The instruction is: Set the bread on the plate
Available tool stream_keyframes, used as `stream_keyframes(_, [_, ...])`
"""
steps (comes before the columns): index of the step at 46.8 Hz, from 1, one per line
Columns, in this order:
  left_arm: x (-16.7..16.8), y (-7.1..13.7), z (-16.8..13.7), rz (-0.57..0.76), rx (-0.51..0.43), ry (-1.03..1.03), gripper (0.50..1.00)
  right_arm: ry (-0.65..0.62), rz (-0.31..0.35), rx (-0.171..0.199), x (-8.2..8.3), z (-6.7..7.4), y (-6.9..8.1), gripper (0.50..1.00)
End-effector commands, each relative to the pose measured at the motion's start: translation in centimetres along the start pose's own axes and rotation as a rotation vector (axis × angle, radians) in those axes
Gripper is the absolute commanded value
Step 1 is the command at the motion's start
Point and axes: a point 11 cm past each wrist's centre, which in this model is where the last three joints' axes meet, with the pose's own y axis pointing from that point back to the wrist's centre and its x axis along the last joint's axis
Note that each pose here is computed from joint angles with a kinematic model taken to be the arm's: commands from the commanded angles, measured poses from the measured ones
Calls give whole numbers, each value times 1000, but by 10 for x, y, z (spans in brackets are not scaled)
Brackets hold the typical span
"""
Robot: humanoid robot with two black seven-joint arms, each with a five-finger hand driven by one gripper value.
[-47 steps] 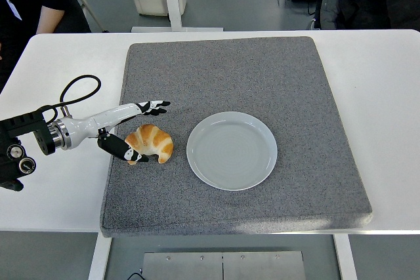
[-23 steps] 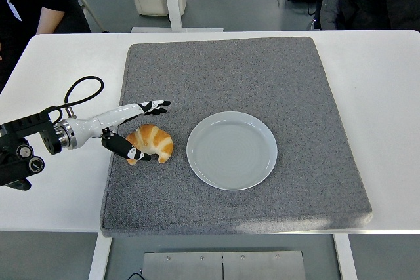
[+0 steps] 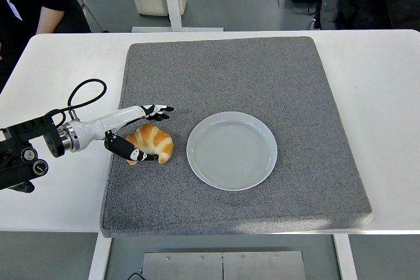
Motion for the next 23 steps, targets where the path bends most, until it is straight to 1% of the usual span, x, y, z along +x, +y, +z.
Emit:
stream_keyframes(1, [-1, 0, -1, -3, 2, -1, 833, 1, 1, 0, 0, 0, 0, 1000])
stream_keyframes(5, [-1, 0, -1, -2, 3, -2, 757, 1, 1, 0, 0, 0, 0, 1000])
stream_keyframes(11, [1, 0, -1, 2, 3, -4, 684, 1, 1, 0, 0, 0, 0, 1000])
stream_keyframes(19, [10, 0, -3, 22, 12, -14, 500, 0, 0, 0, 0, 0, 0, 1000])
stream_keyframes(23, [14, 1, -4, 29, 14, -18, 500, 0, 0, 0, 0, 0, 0, 1000])
